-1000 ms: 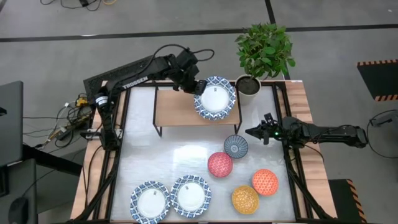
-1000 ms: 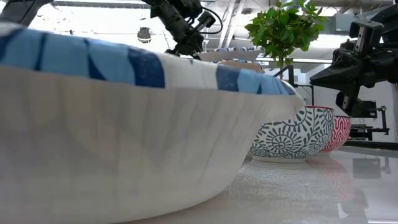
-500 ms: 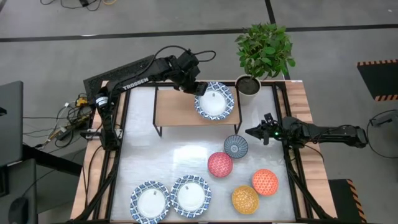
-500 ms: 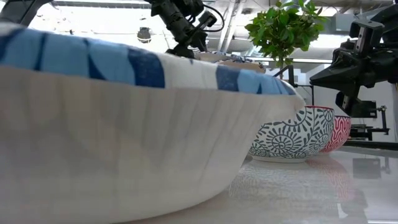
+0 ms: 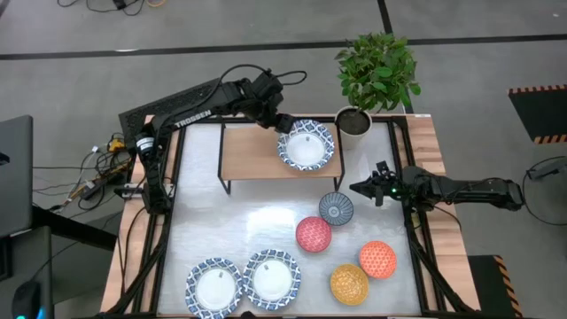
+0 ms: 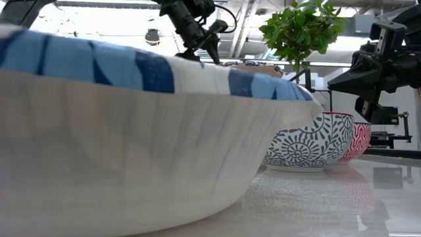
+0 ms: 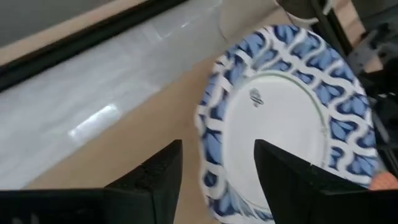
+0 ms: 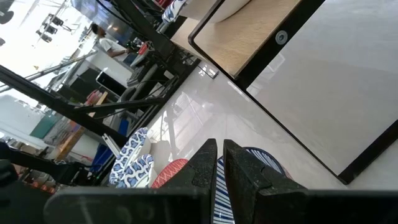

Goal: Place and stack bowls onto a shelf
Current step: Stack the white patterned bowl on top of the other white patterned bowl on the shelf

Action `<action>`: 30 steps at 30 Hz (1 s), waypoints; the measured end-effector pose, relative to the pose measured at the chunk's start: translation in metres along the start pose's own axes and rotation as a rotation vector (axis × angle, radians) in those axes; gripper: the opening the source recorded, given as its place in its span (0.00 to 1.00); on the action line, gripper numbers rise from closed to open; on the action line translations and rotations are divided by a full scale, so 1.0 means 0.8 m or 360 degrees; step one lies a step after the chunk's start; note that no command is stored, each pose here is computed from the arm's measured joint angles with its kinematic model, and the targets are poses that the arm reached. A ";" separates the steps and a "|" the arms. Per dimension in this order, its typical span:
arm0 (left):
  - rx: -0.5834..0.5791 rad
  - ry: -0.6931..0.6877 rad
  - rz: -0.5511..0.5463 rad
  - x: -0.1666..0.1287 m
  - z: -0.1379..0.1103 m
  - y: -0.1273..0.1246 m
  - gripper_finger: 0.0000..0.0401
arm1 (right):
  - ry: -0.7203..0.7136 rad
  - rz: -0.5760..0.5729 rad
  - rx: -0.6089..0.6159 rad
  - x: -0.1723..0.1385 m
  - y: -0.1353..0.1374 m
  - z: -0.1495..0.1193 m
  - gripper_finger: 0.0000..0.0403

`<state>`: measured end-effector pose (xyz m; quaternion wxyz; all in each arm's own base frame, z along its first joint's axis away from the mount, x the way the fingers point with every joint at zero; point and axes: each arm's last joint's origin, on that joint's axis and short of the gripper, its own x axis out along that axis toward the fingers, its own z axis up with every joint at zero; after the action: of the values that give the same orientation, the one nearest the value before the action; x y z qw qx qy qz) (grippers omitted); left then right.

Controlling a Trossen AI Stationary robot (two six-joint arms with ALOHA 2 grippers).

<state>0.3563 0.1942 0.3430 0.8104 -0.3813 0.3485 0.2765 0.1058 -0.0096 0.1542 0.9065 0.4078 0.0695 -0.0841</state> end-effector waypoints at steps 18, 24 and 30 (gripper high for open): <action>0.0690 0.0725 0.0128 -0.146 -0.171 -0.074 0.46 | -0.0008 -0.0005 -0.0012 0.000 0.000 0.000 0.14; 0.0996 0.0870 0.0028 -0.166 -0.263 -0.113 0.46 | -0.0015 -0.0011 -0.0013 0.000 0.000 0.000 0.14; 0.1168 0.1045 0.0035 -0.136 -0.341 -0.119 0.46 | -0.0019 -0.0012 -0.0014 0.000 0.000 0.001 0.14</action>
<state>0.2618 -0.1001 0.3407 0.7357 -0.1340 0.6638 0.0091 0.1058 -0.0100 0.1545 0.9083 0.4031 0.0660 -0.0898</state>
